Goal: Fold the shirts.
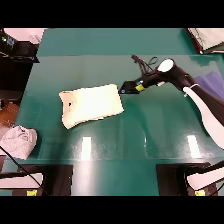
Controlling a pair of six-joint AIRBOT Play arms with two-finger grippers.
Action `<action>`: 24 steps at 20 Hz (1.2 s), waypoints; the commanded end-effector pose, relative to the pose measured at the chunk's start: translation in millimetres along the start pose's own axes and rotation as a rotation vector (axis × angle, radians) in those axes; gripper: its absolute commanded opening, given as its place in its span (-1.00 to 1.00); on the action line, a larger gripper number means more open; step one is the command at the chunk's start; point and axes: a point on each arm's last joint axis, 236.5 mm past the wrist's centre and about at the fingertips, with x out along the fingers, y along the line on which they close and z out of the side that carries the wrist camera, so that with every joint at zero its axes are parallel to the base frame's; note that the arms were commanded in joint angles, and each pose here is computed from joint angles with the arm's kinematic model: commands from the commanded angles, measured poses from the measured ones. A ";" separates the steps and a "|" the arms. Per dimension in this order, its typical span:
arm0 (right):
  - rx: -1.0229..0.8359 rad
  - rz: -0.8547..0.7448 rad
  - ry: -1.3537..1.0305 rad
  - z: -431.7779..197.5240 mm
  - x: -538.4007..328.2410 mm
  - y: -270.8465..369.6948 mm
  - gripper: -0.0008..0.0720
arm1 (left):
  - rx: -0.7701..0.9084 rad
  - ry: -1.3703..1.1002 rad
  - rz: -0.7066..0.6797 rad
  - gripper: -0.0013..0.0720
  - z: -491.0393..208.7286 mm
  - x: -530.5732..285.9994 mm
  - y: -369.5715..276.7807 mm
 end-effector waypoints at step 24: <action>-0.099 0.203 -0.024 52.3 62.4 64.5 -0.93 | 0.002 0.003 -0.112 -0.90 0.0 13.2 -22.8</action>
